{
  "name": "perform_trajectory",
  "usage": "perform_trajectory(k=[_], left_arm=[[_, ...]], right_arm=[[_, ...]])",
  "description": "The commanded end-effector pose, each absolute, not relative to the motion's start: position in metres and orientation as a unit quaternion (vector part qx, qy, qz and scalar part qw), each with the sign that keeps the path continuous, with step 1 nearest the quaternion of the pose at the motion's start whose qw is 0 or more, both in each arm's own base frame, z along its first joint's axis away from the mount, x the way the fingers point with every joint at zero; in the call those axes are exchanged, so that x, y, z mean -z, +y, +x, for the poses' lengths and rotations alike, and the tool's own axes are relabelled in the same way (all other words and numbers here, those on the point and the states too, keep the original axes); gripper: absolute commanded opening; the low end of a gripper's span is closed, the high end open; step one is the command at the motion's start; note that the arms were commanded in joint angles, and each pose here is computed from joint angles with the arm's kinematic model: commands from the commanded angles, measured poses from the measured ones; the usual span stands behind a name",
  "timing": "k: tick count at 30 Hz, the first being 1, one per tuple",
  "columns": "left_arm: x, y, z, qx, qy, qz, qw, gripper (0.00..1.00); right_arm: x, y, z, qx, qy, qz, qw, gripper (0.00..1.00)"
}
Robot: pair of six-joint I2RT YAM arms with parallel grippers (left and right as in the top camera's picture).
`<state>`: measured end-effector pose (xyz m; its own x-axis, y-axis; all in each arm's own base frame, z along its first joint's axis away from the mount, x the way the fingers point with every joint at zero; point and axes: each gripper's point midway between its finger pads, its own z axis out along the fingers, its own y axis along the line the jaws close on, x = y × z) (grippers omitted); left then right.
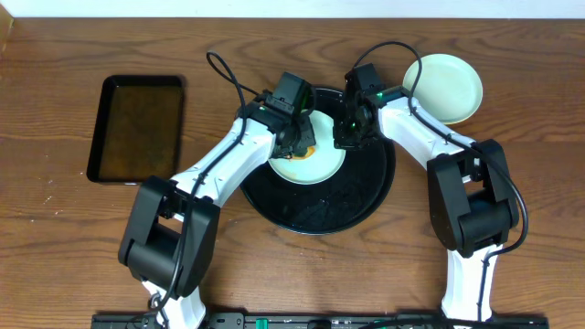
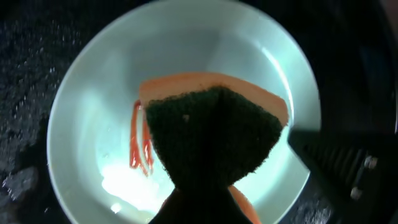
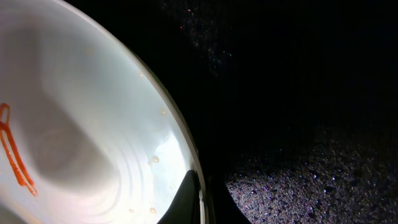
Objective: Clean dirty plates on tray and stack at the side
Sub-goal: 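Scrub the sauce on the green plate with the left-held sponge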
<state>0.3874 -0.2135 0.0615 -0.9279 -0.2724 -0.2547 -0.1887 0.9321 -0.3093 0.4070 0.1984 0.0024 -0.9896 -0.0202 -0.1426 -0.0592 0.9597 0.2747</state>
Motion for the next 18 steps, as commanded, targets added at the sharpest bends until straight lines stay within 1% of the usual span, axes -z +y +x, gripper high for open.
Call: perform_trajectory(k=[1, 5, 9, 13, 18], left_arm=[[-0.042, -0.205, 0.393, 0.115, 0.968, -0.165, 0.148, 0.08], [-0.022, -0.211, 0.391, 0.117, 0.961, -0.214, 0.13, 0.08], [-0.011, -0.224, 0.389, 0.119, 0.964, -0.204, 0.127, 0.08], [-0.013, -0.238, 0.388, 0.128, 0.966, -0.18, 0.137, 0.08], [-0.004, -0.231, 0.389, 0.108, 0.968, -0.175, 0.14, 0.09]], right_arm=[[0.024, 0.185, 0.396, -0.086, 0.995, -0.014, 0.049, 0.01], [0.024, 0.185, 0.396, -0.08, 0.995, -0.016, 0.053, 0.01], [0.024, 0.187, 0.395, -0.076, 0.995, -0.02, 0.054, 0.01], [0.024, 0.187, 0.395, -0.076, 0.995, -0.02, 0.054, 0.01], [0.024, 0.187, 0.395, -0.076, 0.995, -0.02, 0.054, 0.01]])
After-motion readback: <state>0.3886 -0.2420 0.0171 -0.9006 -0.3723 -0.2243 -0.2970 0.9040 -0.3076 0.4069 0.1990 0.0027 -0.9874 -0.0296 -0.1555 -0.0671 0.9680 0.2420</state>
